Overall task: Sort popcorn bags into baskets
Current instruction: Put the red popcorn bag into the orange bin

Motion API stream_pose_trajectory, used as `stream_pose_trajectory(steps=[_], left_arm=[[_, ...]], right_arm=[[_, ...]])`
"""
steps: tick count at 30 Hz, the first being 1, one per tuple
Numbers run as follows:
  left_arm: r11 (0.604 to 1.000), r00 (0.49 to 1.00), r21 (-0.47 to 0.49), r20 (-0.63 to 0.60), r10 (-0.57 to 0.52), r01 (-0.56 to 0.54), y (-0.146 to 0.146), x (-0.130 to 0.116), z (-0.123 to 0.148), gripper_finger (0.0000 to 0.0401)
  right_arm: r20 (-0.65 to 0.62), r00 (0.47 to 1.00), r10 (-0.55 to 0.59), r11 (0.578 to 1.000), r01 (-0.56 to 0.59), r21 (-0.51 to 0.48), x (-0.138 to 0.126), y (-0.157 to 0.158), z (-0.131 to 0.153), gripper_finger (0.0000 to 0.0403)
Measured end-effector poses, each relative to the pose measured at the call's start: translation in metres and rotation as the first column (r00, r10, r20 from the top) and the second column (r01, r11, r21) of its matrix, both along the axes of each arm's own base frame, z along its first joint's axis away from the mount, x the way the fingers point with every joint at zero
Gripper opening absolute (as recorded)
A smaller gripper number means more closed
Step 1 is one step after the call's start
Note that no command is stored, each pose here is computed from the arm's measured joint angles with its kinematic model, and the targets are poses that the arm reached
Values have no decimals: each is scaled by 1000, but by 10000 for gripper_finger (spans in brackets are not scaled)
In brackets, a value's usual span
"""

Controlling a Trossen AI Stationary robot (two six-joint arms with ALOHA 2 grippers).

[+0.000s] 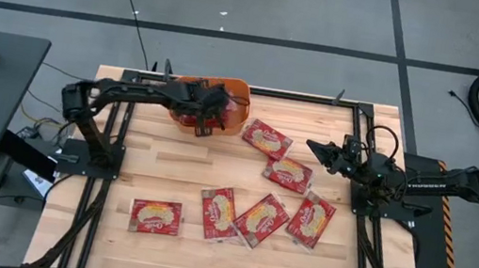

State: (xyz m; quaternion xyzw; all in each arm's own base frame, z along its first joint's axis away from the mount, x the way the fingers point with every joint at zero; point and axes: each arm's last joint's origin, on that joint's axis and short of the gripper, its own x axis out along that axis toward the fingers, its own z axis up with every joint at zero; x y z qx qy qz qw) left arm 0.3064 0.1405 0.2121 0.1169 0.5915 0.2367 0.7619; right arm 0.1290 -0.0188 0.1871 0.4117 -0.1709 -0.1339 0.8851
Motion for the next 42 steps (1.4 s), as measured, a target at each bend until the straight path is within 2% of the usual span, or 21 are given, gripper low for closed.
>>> stream_pose_trajectory(steps=[4,8,13,18,21,24,27,31,38,42], left_arm=[[998,992,-30,-119,-53,50,3,-2,-35,20],[1000,978,-9,-205,-25,23,5,-6,-51,75],[999,981,32,-195,-5,11,-5,-6,-41,154],[997,992,41,-109,-63,68,-28,-4,-15,192],[993,993,-19,-2,-119,119,-49,-2,1,193],[972,981,-162,126,-149,168,-71,-1,12,187],[920,964,-343,244,-107,189,-94,0,20,180],[845,958,-497,281,-61,200,-124,3,21,173],[801,957,-550,272,-95,236,-174,3,20,172],[779,972,-597,226,-68,193,-200,-5,18,172]], right_arm=[[8,1000,6,1000,-6,17,0,0,0,28],[15,1000,17,999,-17,34,0,0,0,28],[15,999,31,999,-31,33,0,1,0,28],[13,999,35,999,-35,28,0,1,0,28],[11,999,34,999,-35,26,0,1,0,28],[4,999,33,999,-33,14,0,1,0,28],[2,999,32,999,-32,10,0,1,0,28],[0,998,60,998,-60,3,1,2,0,28],[-21,996,86,996,-86,8,2,2,-3,28],[-36,996,86,996,-86,14,4,2,-5,28]])
